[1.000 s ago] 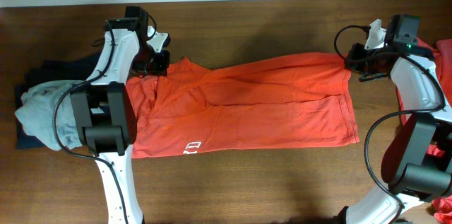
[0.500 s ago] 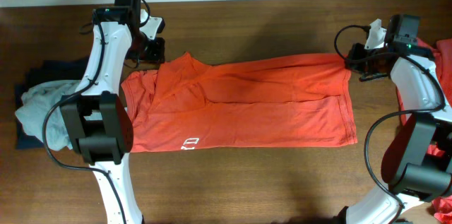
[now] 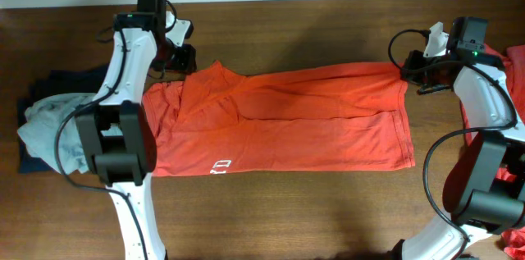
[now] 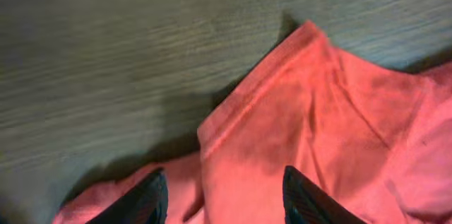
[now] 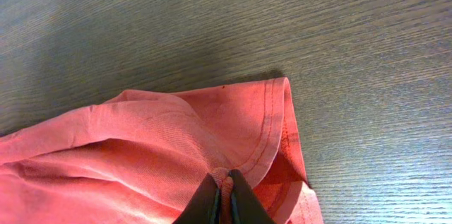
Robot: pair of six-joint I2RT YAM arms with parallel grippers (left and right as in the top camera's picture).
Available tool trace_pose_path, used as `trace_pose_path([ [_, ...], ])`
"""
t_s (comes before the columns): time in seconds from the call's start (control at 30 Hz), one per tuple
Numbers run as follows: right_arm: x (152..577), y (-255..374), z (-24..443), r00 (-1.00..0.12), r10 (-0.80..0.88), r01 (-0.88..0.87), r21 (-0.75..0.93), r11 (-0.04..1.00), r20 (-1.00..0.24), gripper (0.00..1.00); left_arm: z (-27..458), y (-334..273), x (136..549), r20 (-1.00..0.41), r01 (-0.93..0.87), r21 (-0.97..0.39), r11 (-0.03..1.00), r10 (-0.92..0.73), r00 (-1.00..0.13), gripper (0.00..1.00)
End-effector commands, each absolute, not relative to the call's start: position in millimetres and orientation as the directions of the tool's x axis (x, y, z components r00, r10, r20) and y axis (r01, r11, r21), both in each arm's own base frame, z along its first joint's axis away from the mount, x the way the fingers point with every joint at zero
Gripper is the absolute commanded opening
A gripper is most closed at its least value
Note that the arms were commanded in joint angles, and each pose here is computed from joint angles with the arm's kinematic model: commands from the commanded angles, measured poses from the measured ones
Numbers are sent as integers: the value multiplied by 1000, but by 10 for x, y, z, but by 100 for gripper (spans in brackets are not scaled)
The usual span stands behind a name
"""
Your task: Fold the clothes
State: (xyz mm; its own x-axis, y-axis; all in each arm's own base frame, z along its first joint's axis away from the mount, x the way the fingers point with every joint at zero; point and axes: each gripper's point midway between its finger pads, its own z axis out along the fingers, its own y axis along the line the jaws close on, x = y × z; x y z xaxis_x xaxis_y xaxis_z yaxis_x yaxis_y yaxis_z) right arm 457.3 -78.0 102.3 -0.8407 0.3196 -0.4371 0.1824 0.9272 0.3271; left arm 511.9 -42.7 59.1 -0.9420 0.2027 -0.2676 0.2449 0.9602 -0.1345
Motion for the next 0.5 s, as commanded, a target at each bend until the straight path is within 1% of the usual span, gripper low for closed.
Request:
trace_pose_path([
  [0.0, 4590, -777, 1038, -840, 308, 174, 315, 933, -447, 8, 292, -511, 5069, -222, 264, -174, 949, 223, -949, 52],
  [0.17, 4590, -776, 1039, -840, 308, 174, 316, 933, -447, 8, 203, -513, 5064, -210, 265, -177, 948, 226, -951, 51],
  [0.2, 4590, -776, 1039, -840, 308, 174, 316, 933, -447, 8, 166, -512, 5057, -203, 264, -179, 948, 227, -953, 47],
  [0.23, 4590, -776, 1039, -840, 308, 174, 316, 933, -447, 8, 151, -512, 5054, -200, 263, -180, 948, 227, -953, 42],
  [0.3, 4590, -776, 1039, -840, 308, 174, 316, 933, -447, 8, 141, -516, 5053, -198, 263, -180, 948, 227, -953, 27],
  [0.33, 4590, -776, 1039, -840, 308, 174, 316, 933, -447, 8, 141, -522, 5057, -200, 265, -180, 947, 228, -953, 25],
  [0.37, 4590, -776, 1039, -840, 308, 174, 316, 933, -447, 8, 152, -529, 5065, -204, 267, -179, 947, 230, -952, 19],
  [0.47, 4590, -779, 1039, -840, 308, 174, 315, 933, -447, 8, 168, -545, 5070, -206, 270, -178, 946, 232, -951, 11],
])
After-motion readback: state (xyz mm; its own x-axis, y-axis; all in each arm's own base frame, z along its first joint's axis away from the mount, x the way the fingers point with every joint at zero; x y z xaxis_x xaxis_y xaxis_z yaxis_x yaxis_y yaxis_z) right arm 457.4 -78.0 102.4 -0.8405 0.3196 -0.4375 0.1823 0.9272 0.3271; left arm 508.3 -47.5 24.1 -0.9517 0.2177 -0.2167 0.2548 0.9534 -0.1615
